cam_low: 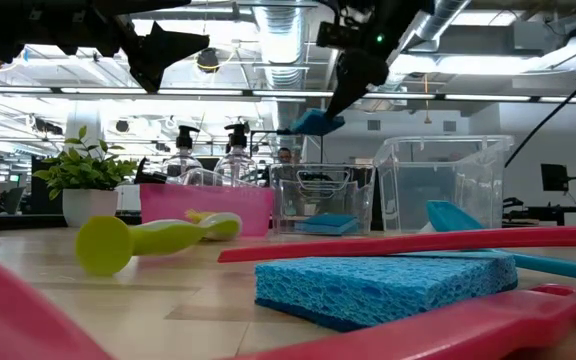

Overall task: Pick & Place Kitchen Sink Supplies
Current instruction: Put the blue sponge into the left transparent bin

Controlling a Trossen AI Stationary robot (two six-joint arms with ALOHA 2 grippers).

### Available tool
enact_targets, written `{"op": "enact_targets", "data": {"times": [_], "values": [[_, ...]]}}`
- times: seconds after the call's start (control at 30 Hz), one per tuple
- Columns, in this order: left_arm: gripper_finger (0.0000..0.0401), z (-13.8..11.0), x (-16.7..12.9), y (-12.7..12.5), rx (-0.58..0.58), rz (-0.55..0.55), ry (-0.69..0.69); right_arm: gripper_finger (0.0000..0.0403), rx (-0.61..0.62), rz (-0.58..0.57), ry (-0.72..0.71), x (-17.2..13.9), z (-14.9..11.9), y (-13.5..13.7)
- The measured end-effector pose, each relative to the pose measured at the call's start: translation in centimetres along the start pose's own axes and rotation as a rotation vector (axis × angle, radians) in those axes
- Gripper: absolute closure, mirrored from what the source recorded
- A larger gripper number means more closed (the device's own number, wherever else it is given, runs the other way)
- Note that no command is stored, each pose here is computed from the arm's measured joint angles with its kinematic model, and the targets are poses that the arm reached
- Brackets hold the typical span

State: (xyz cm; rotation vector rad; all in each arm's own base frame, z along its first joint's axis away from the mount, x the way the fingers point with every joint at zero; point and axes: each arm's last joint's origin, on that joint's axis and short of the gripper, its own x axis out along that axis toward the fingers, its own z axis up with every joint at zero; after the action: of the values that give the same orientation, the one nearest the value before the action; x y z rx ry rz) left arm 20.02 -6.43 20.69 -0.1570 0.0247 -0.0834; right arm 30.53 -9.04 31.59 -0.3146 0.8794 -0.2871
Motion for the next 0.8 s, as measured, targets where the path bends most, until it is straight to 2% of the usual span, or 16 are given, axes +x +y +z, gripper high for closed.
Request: {"op": "enact_targets", "data": {"times": [0.13,0.27,0.43,0.57,0.7,0.8], "values": [[0.0135,0.0,0.0,0.0,0.0,0.0,0.0,0.04,0.073,0.043,0.0,1.1,-0.8,-1.8],[0.0135,0.0,0.0,0.0,0.0,0.0,0.0,0.0381,0.098,0.047,0.048,2.9,-1.3,-2.2],[0.0135,0.0,0.0,0.0,0.0,0.0,0.0,0.0329,0.088,0.075,0.127,5.8,-2.0,-1.6],[0.0135,0.0,0.0,0.0,0.0,0.0,0.0,0.0278,0.051,0.055,0.179,7.1,-2.1,-0.7],[0.0135,0.0,0.0,0.0,0.0,0.0,0.0,0.0235,0.017,0.049,0.203,6.9,-2.0,0.1],[0.0135,0.0,0.0,0.0,0.0,0.0,0.0,0.0218,-0.005,0.06,0.169,5.7,-1.4,0.8]]}}
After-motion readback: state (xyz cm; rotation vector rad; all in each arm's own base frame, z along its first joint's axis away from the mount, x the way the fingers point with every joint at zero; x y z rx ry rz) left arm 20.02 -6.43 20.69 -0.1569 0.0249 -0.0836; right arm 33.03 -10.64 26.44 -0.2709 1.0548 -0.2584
